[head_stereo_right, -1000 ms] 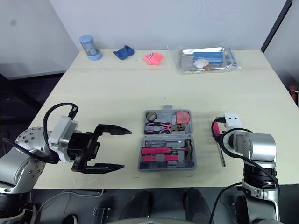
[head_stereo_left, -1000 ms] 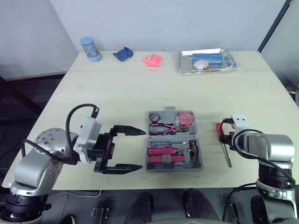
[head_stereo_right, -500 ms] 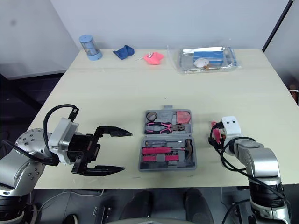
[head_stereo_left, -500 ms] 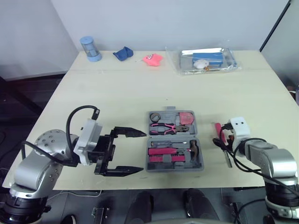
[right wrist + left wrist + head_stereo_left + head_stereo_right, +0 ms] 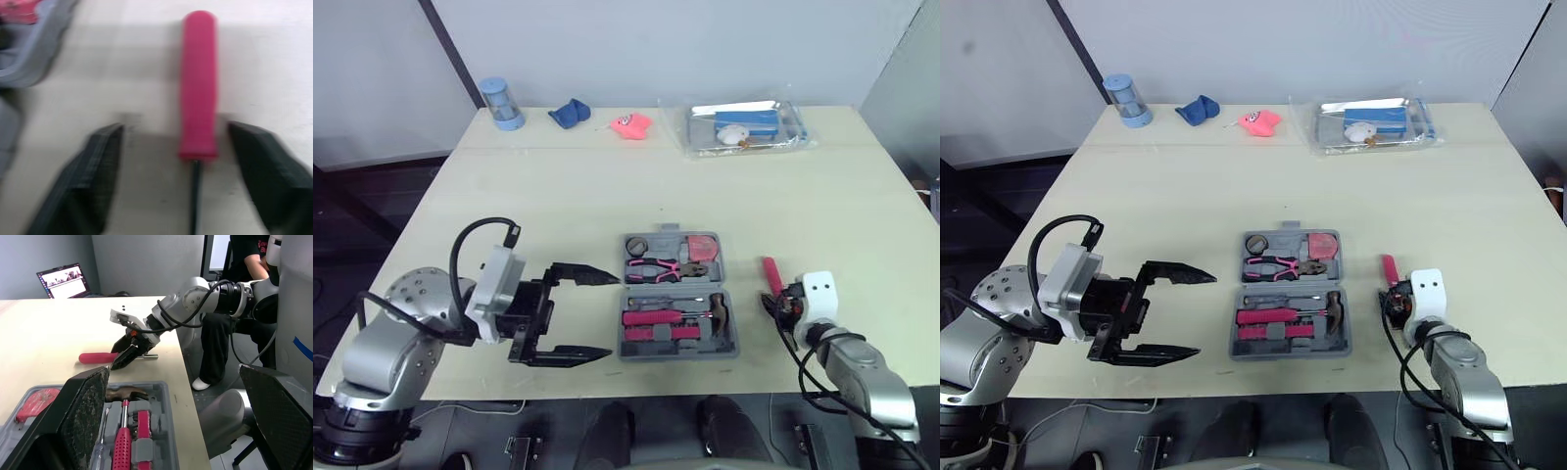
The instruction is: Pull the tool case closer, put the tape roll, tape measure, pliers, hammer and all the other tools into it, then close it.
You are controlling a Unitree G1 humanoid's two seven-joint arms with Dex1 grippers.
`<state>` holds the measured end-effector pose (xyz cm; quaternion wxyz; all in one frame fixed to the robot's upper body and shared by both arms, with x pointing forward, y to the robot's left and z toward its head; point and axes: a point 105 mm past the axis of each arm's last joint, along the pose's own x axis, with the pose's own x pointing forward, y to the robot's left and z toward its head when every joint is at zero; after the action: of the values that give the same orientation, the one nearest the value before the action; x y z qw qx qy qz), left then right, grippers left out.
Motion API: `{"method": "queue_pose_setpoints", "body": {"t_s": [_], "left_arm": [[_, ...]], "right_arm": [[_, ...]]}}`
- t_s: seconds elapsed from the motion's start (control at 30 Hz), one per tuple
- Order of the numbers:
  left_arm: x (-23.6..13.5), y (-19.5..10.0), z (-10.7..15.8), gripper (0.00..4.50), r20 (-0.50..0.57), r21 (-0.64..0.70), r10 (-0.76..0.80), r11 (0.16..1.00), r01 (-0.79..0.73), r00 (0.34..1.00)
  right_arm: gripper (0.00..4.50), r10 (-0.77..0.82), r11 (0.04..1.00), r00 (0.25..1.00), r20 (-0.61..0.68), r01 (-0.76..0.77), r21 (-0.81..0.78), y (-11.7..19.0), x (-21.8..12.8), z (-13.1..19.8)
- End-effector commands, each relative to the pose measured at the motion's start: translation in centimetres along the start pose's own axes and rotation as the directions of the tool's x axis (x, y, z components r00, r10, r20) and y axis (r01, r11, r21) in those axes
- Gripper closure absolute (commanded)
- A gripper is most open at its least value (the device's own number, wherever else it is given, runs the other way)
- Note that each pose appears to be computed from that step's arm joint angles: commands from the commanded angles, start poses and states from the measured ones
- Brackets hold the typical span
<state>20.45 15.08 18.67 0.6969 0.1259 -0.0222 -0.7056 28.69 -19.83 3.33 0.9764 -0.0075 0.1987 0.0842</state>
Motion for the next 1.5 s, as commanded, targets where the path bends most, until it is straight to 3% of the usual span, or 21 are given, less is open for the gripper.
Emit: {"method": "queue_pose_setpoints", "body": {"t_s": [0.03,0.13,0.3,0.4,0.57,0.8,1.17,1.37,1.5], "left_arm": [[-0.3,0.1,0.6,0.0,0.001,0.028,-0.006,1.0,0.006,1.0],[-0.5,0.2,0.5,0.0,0.0,0.026,-0.005,1.0,0.005,1.0],[-0.8,0.2,0.3,0.0,-0.005,0.019,0.0,1.0,0.0,1.0],[-1.0,0.3,0.0,0.0,-0.016,0.014,0.013,1.0,-0.013,1.0],[-1.8,0.4,-0.9,0.0,-0.061,0.022,0.054,0.998,-0.053,0.997],[-3.0,-0.2,-1.6,0.0,-0.075,0.046,0.051,0.998,-0.047,0.996],[-5.3,-1.2,-1.9,0.0,-0.087,0.015,0.021,1.0,-0.02,0.996],[-5.8,-2.0,-2.3,0.0,-0.128,-0.011,0.001,1.0,-0.002,0.992],[-6.0,-2.4,-2.9,0.0,-0.158,-0.015,-0.015,1.0,0.013,0.987]], "right_arm": [[3.19,-0.026,1.0,1.0,-0.009,0.026,0.008,-0.4,0.0,-1.4],[4.07,-0.022,1.0,1.0,0.014,0.022,-0.008,-0.5,-0.1,-1.5],[4.08,0.05,0.995,0.998,0.042,-0.046,-0.091,-0.5,-0.8,-0.4],[4.08,0.195,0.963,0.979,0.059,-0.18,-0.2,0.6,-1.5,1.7],[4.08,0.491,0.803,0.871,-0.011,-0.458,-0.382,4.8,-3.4,5.0],[4.08,0.688,0.529,0.694,-0.211,-0.68,-0.508,10.1,-4.8,6.1],[4.08,0.712,0.255,0.55,-0.436,-0.781,-0.569,16.3,-4.3,5.2],[4.08,0.629,0.154,0.562,-0.537,-0.767,-0.623,16.8,-2.9,3.7],[4.08,0.63,0.118,0.532,-0.566,-0.786,-0.607,17.3,-3.1,3.5]]}}
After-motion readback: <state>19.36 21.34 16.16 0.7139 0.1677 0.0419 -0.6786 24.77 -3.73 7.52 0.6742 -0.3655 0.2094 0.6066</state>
